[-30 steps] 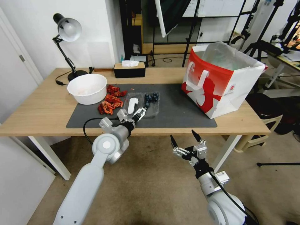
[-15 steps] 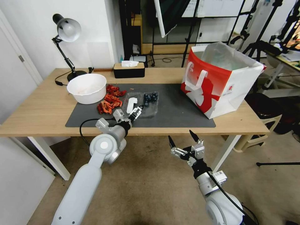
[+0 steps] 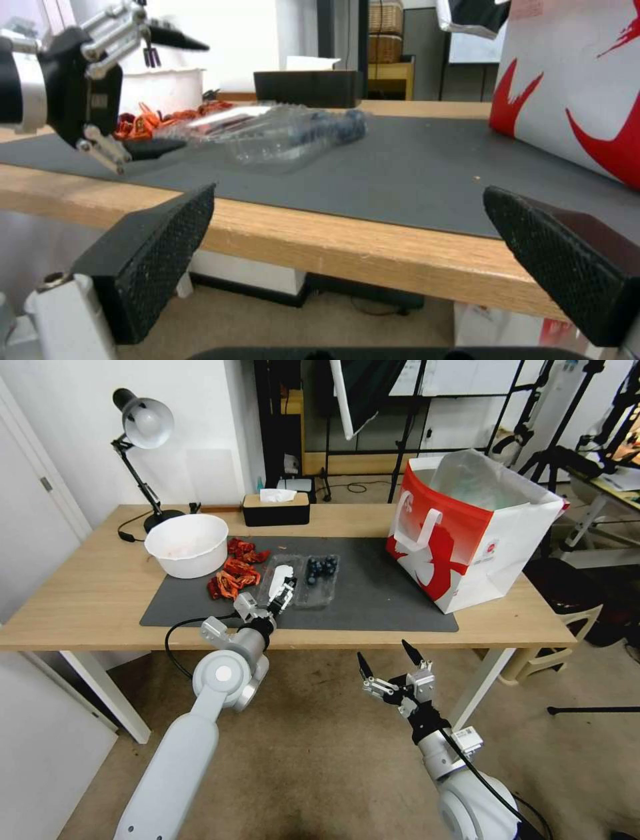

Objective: Close the takeout container lid, then place the container into the takeout bag.

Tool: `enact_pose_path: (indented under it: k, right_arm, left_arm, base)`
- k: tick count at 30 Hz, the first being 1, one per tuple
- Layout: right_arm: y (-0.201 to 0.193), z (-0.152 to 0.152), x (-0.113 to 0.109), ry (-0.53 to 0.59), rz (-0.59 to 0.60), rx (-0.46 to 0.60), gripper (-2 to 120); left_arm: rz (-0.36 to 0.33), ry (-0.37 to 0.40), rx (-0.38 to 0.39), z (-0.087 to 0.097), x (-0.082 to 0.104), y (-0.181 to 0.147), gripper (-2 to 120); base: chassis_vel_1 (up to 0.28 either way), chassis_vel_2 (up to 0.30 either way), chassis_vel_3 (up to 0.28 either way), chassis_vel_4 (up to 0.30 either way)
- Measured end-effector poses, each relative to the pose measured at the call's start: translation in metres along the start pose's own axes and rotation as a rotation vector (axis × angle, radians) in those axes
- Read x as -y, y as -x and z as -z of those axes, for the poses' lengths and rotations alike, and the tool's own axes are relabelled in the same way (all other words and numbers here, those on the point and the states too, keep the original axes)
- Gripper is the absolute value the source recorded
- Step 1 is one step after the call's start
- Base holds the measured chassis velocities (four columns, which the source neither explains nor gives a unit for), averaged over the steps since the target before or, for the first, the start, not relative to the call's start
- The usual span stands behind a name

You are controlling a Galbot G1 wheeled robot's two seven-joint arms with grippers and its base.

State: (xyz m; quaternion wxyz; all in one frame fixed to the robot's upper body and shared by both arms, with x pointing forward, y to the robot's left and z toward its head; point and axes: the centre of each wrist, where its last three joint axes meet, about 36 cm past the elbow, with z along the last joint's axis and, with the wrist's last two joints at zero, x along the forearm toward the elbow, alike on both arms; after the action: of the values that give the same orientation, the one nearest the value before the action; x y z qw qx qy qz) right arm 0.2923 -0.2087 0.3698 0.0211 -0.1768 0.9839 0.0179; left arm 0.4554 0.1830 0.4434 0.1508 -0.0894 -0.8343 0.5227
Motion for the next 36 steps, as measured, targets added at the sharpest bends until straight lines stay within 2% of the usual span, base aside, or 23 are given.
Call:
enact_pose_path:
  k: [7, 14, 23, 30, 36]
  right_arm:
    - [-0.001, 0.0, 0.0, 0.0, 0.003, 0.0, 100]
    - [-0.002, -0.001, -0.001, 0.002, 0.005, 0.002, 100]
    - [-0.003, 0.0, -0.002, 0.001, 0.008, 0.005, 100]
    - [-0.003, 0.0, -0.002, -0.001, 0.008, 0.005, 100]
    - [-0.003, -0.001, -0.002, -0.005, 0.008, 0.005, 100]
  left_arm:
    - [-0.069, 0.004, 0.018, -0.004, 0.003, -0.003, 100]
    - [-0.17, 0.058, 0.051, -0.012, 0.003, -0.006, 100]
    - [-0.235, 0.084, 0.077, -0.013, 0.01, -0.002, 100]
    - [-0.278, 0.093, 0.067, -0.015, 0.015, 0.003, 100]
    - [-0.319, 0.135, 0.008, -0.022, 0.014, 0.01, 100]
  base:
    - [0.0, 0.0, 0.0, 0.0]
    - [0.0, 0.0, 0.0, 0.0]
    - [0.0, 0.0, 0.0, 0.0]
    - [0.0, 0.0, 0.0, 0.0]
    - [0.0, 0.0, 0.0, 0.0]
